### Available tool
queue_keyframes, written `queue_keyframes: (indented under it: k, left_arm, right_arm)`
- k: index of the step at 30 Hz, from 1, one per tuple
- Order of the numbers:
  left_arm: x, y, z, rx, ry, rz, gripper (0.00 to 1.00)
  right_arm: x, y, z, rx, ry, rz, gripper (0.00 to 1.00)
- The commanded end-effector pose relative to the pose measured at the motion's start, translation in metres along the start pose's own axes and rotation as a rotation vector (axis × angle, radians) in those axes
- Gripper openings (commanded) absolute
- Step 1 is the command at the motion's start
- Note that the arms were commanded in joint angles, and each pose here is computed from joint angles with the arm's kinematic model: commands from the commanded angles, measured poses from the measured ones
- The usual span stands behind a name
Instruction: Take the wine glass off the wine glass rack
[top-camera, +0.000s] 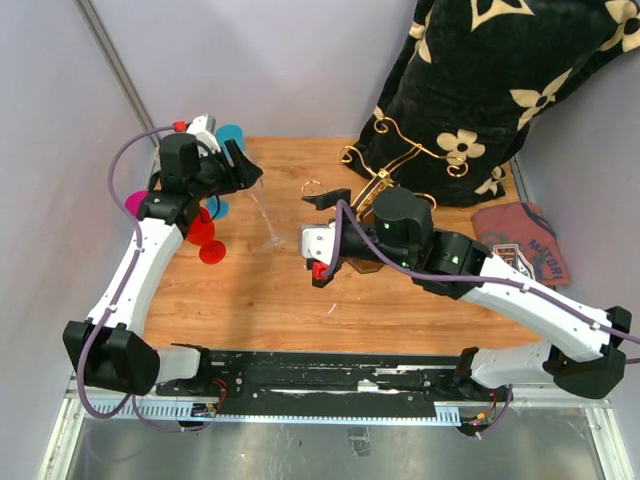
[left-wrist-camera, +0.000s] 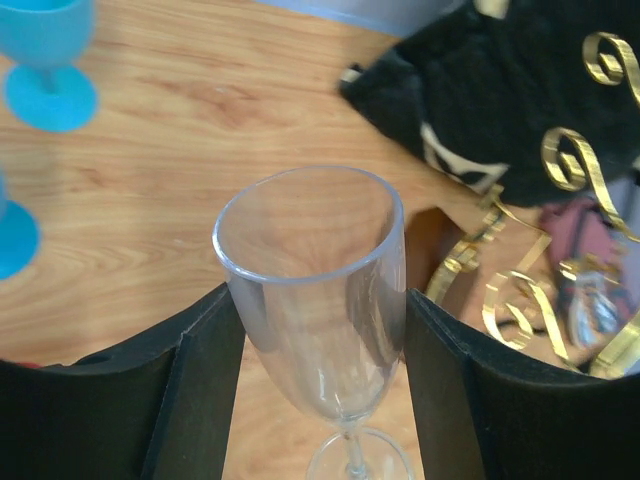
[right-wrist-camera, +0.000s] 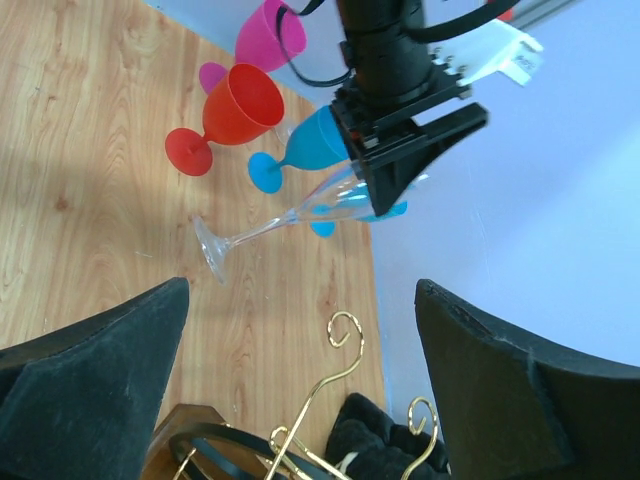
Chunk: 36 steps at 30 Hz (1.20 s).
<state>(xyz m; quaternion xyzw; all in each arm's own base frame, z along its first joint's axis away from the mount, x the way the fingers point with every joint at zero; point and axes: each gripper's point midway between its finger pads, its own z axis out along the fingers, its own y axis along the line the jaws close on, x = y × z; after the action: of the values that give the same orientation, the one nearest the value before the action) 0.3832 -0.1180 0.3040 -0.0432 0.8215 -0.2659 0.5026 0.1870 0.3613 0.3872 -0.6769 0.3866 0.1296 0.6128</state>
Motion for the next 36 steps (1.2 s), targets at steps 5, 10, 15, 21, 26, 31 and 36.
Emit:
queue_keyframes:
  k: [5,10,15,21,26,31,36]
  left_arm:
    - [-0.017,0.041,0.036,-0.223,-0.268,0.183,0.59]
    - [-0.023,0.063,0.053,-0.353,-0.37,0.228,0.59]
    - [-0.031,0.079,0.056,-0.449,-0.503,0.264,0.59]
    - [-0.03,0.095,0.056,-0.515,-0.617,0.288,0.56]
    - [-0.028,0.105,0.057,-0.546,-0.676,0.322,0.54]
    - [-0.026,0.109,0.059,-0.546,-0.726,0.342,0.53]
    - [-0.014,0.119,0.074,-0.564,-0.715,0.373,0.56]
  right_arm:
    - [-0.003,-0.004,-0.022,0.114,-0.036,0.077,0.95]
    - [0.002,0.0,-0.032,0.137,-0.033,0.097,0.95]
    - [0.008,0.0,-0.039,0.156,-0.016,0.102,0.95]
    - [0.015,0.0,-0.045,0.173,0.002,0.113,0.96]
    - [0.024,0.006,-0.05,0.177,0.014,0.145,0.95]
    - [0.034,0.01,-0.057,0.19,0.033,0.168,0.95]
    - [0.036,0.011,-0.065,0.195,0.046,0.175,0.95]
